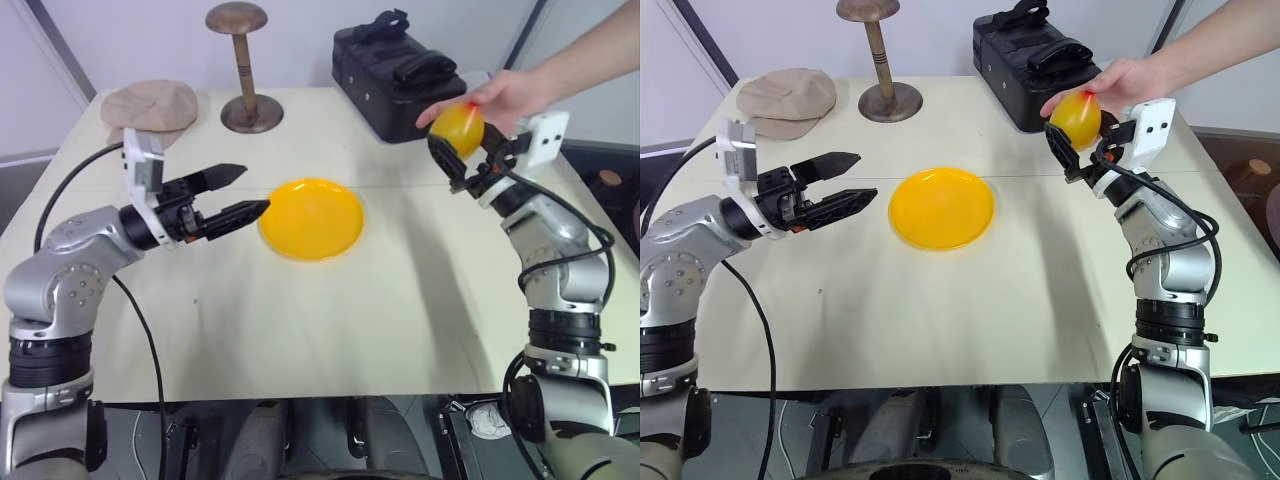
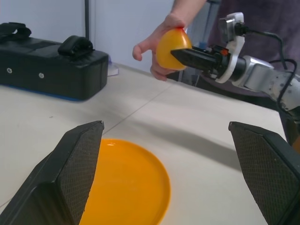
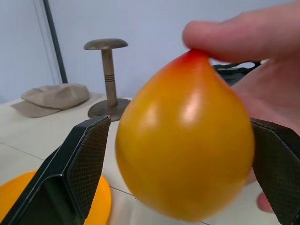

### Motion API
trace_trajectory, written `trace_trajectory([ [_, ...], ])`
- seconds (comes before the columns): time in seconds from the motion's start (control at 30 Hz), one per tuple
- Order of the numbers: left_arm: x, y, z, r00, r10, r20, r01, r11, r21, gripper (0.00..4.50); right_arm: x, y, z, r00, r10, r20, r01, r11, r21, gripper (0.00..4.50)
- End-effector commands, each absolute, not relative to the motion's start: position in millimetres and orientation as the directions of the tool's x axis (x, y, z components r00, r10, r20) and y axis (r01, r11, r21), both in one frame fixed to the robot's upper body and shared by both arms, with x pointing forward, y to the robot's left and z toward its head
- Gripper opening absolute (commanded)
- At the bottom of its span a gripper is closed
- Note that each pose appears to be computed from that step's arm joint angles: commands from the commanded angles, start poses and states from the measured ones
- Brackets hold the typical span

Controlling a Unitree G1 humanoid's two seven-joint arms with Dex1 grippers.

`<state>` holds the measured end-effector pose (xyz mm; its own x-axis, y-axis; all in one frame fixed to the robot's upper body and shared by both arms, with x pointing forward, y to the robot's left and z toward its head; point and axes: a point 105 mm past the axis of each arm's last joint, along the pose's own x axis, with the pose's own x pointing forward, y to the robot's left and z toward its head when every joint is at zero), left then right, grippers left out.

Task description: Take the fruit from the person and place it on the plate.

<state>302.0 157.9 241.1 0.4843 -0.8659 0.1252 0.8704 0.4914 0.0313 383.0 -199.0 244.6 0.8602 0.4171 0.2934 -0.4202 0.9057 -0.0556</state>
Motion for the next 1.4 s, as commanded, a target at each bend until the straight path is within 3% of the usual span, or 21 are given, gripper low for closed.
trace_trajectory([
  [0.03,296.2,162.1,253.8,0.497,-0.854,0.154,0.855,0.512,0.084,4.47,383.0,-196.5,257.3,0.837,0.432,0.336,-0.431,0.898,-0.082,4.50],
  [0.1,295.1,162.9,253.3,0.504,-0.850,0.154,0.850,0.520,0.085,4.47,384.4,-195.6,257.6,0.834,0.437,0.338,-0.437,0.896,-0.080,4.50],
  [0.23,294.1,164.1,253.1,0.514,-0.844,0.155,0.844,0.530,0.084,4.50,384.1,-193.9,259.8,0.824,0.444,0.353,-0.448,0.891,-0.077,3.28],
  [0.27,293.9,164.2,252.7,0.515,-0.843,0.155,0.844,0.531,0.083,4.50,383.7,-193.2,260.2,0.822,0.446,0.353,-0.449,0.890,-0.080,3.22],
  [0.47,294.0,164.0,251.0,0.518,-0.841,0.153,0.842,0.533,0.082,4.50,382.9,-187.2,260.6,0.819,0.468,0.333,-0.460,0.881,-0.109,3.22],
  [0.6,294.6,168.7,245.9,0.534,-0.836,0.128,0.834,0.545,0.082,4.50,379.0,-162.1,253.5,0.779,0.557,0.287,-0.543,0.829,-0.135,3.22],
  [0.97,295.9,204.3,210.5,0.690,-0.723,0.034,0.719,0.690,0.081,4.50,401.7,-80.4,203.0,0.711,0.686,0.155,-0.679,0.727,-0.101,3.22],
  [1.27,291.6,210.3,200.9,0.758,-0.650,0.048,0.646,0.759,0.079,4.50,412.0,-51.6,172.2,0.665,0.746,0.040,-0.740,0.665,-0.097,3.22],
  [1.33,291.3,211.7,200.1,0.769,-0.637,0.052,0.633,0.770,0.079,4.50,413.5,-51.8,170.1,0.664,0.747,0.032,-0.742,0.663,-0.097,4.30],
  [1.4,291.0,212.4,199.7,0.777,-0.627,0.057,0.622,0.779,0.079,4.50,414.2,-52.4,168.7,0.661,0.750,0.028,-0.746,0.660,-0.092,4.46],
])
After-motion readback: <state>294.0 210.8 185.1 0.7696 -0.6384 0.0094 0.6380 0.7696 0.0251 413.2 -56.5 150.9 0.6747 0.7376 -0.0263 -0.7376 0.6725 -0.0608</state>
